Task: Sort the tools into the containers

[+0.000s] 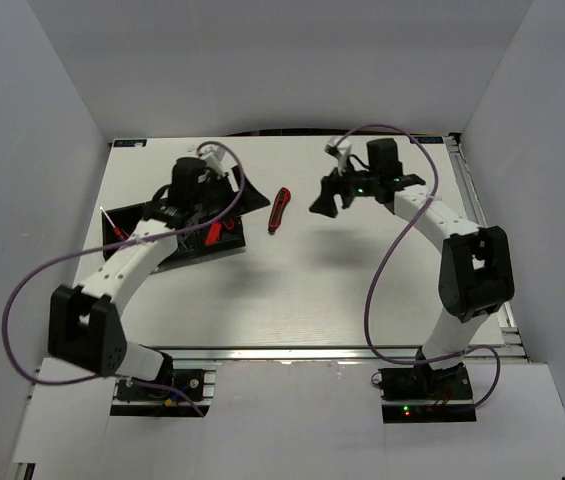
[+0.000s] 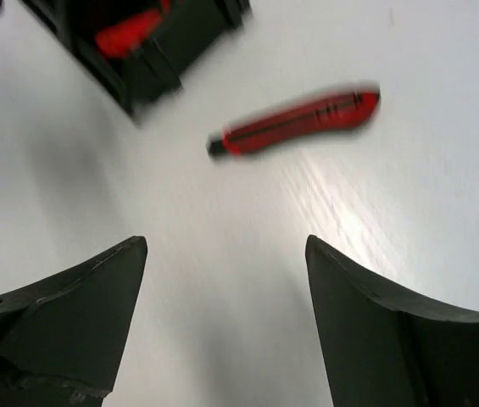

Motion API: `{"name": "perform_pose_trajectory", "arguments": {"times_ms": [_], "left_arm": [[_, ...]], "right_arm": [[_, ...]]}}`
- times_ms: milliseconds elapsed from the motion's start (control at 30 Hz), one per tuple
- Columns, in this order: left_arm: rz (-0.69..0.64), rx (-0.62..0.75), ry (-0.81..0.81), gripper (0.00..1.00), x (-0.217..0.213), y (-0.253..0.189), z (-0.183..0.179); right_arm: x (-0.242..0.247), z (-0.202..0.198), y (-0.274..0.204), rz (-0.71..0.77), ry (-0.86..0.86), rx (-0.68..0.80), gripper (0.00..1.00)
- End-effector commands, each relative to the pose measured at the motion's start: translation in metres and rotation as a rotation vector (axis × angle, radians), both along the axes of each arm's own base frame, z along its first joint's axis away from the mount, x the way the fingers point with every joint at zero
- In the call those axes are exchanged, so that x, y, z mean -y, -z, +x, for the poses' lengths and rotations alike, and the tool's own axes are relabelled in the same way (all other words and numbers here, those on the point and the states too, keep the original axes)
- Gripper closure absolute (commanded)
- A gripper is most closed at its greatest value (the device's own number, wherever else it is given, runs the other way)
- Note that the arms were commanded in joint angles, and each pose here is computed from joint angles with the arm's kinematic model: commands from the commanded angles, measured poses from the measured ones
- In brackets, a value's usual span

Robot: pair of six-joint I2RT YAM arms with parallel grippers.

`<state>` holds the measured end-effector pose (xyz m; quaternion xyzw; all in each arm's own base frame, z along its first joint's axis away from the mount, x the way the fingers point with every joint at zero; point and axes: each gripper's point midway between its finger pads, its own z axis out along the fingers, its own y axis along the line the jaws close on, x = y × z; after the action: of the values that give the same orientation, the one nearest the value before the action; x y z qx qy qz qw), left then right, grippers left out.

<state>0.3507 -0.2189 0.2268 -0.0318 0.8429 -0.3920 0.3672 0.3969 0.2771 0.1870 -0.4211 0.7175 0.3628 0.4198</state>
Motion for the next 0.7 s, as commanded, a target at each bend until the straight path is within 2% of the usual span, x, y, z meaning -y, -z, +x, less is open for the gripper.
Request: {"name": "perform_pose_trajectory", "arguments": {"times_ms": [0,67,133,167,233,267,333,400,433,667], "left_arm": [[0.068,0.075,0.062,0.19,0.031,-0.011,0.024],[0.164,0.003,0.097,0.19,0.048,0.029,0.035],[0.225,0.009,0.102,0.19,0.057,0.035,0.052],[0.265,-0.041,0.107,0.19,0.062,0.063,0.060],[0.339,-0.022,0.094,0.19,0.066,0.068,0.078],[0.377,-0.048,0.092,0.19,0.068,0.089,0.086],[0.443,-0.004,0.071,0.19,0.069,0.088,0.104],[0.521,-0.009,0.046,0.20,0.067,0.108,0.116],[0.540,0.022,0.020,0.20,0.067,0.101,0.127],[0.663,0.048,0.012,0.27,0.066,0.128,0.151]], "right_arm": [[0.038,-0.020,-0.009,-0.036,-0.014,0.010,0.17],[0.055,-0.022,-0.001,-0.046,0.014,-0.033,0.13],[0.076,-0.025,0.002,-0.041,0.044,-0.061,0.11],[0.087,-0.023,0.002,-0.039,0.065,-0.061,0.11],[0.097,-0.026,0.001,-0.050,0.075,-0.037,0.11],[0.105,-0.026,0.002,-0.056,0.091,-0.032,0.11],[0.115,-0.029,0.006,-0.076,0.107,-0.021,0.10],[0.122,-0.031,0.008,-0.081,0.120,-0.022,0.11],[0.123,-0.033,0.009,-0.076,0.123,-0.028,0.11],[0.132,-0.040,0.018,-0.068,0.141,-0.060,0.11]]}}
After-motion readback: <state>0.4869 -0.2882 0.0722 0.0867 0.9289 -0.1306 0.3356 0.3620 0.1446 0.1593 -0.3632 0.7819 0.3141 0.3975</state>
